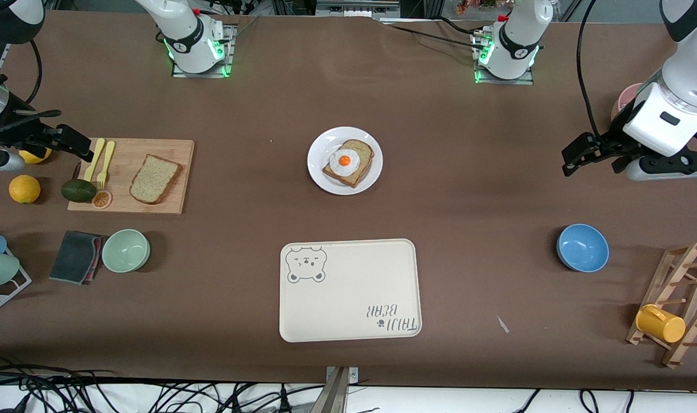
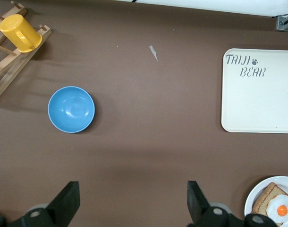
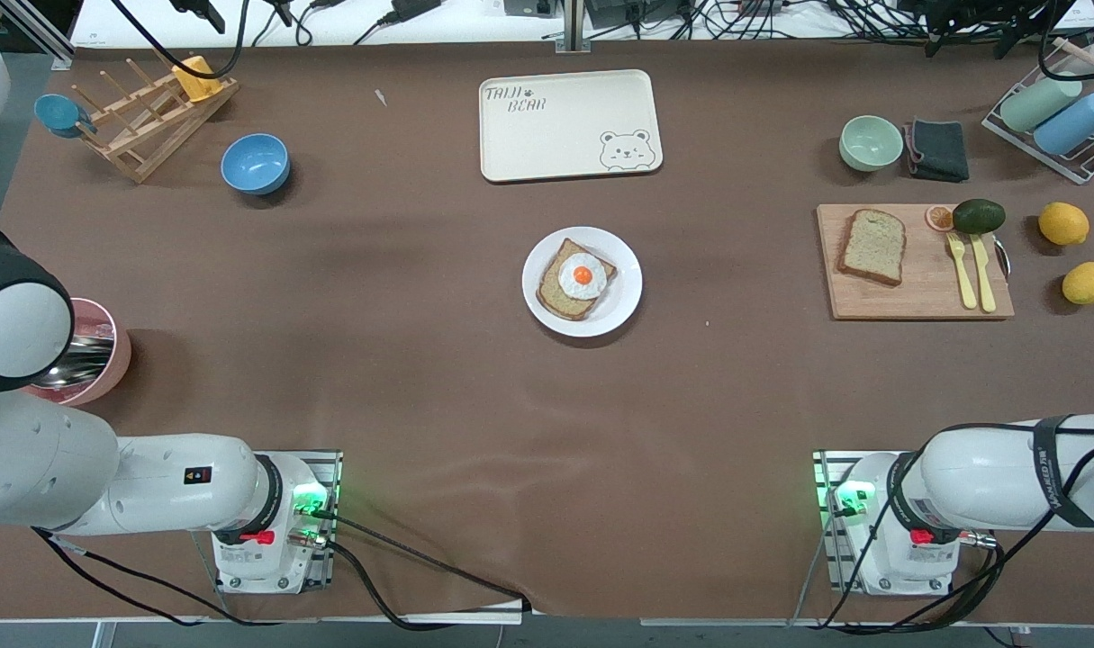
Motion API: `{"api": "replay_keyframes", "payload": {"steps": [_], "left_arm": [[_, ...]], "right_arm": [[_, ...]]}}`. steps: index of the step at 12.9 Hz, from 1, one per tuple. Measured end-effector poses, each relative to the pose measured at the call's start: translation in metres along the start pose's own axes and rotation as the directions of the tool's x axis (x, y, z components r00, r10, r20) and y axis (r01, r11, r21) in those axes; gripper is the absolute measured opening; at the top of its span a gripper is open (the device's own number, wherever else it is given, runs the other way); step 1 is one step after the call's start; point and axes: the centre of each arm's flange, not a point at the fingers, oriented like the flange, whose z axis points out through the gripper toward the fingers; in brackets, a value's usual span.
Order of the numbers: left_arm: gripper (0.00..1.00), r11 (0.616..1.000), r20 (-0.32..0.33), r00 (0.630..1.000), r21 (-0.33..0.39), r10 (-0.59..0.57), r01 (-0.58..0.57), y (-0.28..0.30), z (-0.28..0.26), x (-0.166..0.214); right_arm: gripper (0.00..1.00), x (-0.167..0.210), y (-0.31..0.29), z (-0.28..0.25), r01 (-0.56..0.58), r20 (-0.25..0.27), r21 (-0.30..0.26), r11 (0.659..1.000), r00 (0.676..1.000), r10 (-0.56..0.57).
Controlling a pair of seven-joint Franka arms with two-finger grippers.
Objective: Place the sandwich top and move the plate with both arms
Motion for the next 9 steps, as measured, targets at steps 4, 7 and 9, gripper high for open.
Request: {"api": "replay_keyframes", "payload": {"steps": [4,7,9], "left_arm": [[1.0,1.0,0.001,1.0,0.001,-0.009,0.009,-0.003,0.0,0.001],[1.0,0.999,0.0,0.999,0.006,-0.049,0.049,0.0,0.001,0.0],[1.0,0.998,-0.002,0.998,0.008,-0.069,0.069,0.001,0.0,0.0]], "right_arm": [[1.0,0.001,0.0,-0.005,0.0,-0.011,0.001,1.0,1.0,0.0],[1.0,0.002,0.0,-0.01,0.001,-0.02,0.001,1.0,1.0,-0.001],[1.0,0.002,-0.001,-0.01,0.002,-0.02,0.001,1.0,1.0,-0.002]]}}
